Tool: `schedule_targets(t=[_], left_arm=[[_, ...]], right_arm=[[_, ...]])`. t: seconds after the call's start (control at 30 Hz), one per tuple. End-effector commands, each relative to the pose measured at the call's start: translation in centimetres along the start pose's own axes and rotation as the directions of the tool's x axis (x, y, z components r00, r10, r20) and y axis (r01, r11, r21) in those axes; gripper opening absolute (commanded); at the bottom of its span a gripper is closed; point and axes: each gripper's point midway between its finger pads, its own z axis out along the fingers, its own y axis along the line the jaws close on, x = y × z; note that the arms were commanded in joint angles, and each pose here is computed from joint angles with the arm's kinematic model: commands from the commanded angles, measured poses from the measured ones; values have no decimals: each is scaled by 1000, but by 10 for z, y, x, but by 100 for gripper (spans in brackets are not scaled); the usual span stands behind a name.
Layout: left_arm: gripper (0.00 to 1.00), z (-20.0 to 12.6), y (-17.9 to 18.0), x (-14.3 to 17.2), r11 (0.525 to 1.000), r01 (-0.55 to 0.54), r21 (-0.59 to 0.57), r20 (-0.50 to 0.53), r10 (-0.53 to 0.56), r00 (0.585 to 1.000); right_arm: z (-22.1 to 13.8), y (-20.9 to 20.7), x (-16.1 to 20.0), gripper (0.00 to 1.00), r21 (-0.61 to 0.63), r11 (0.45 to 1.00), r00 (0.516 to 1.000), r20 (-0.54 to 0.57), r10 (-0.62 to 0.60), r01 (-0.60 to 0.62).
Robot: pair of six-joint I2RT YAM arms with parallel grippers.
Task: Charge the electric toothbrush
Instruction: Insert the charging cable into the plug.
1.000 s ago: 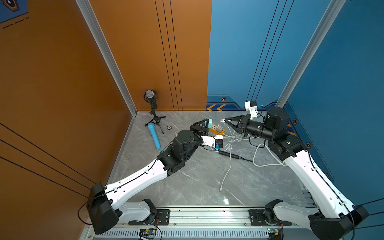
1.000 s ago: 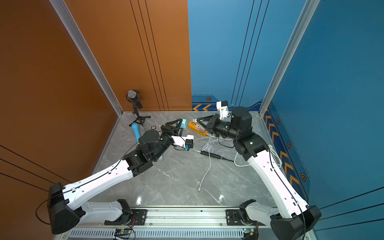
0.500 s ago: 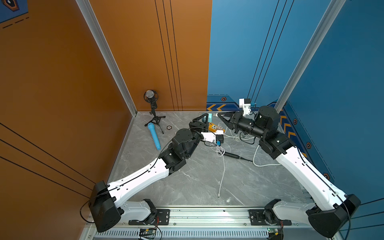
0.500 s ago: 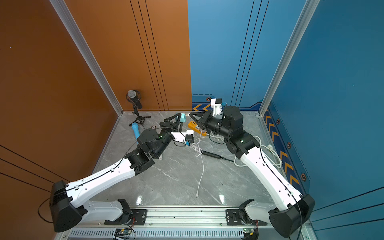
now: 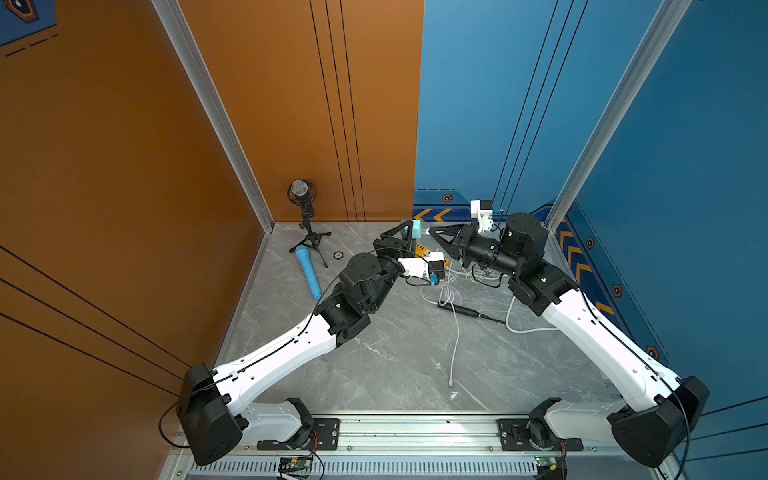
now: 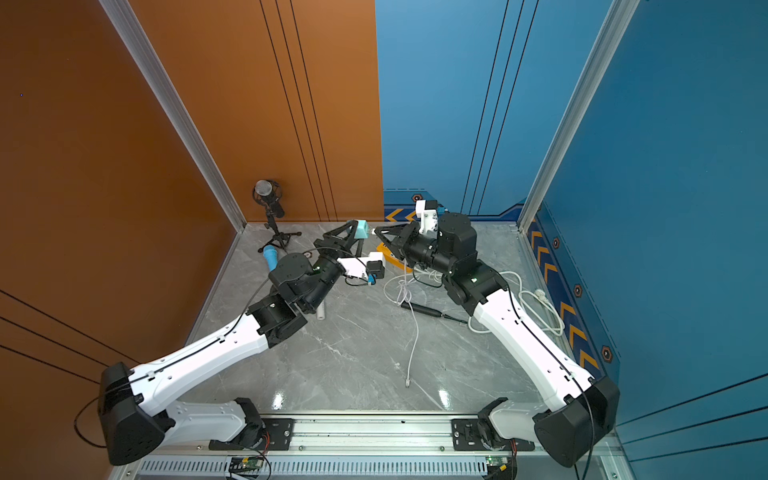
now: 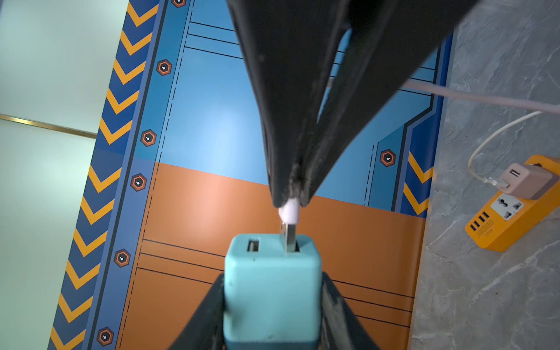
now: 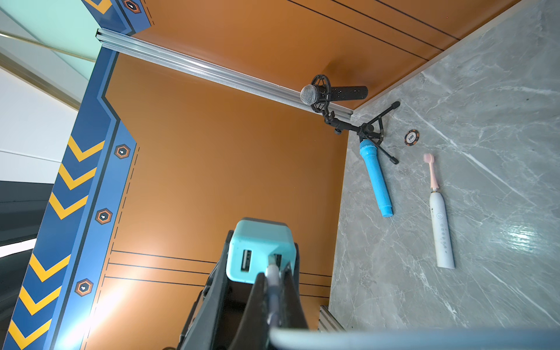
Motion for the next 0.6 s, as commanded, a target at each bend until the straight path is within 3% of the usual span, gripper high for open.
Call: schedule_targets(t=[0.0, 0.57], left_arm=[[7, -1, 23, -9, 998, 41, -57, 51, -38, 998], [7, 3, 16, -3, 999, 20, -43, 37, -18, 999]], right_arm=[[0, 21, 1, 0, -62, 998, 999, -7, -33, 32], [-16, 35, -3, 0, -71, 990, 992, 52, -118, 121]])
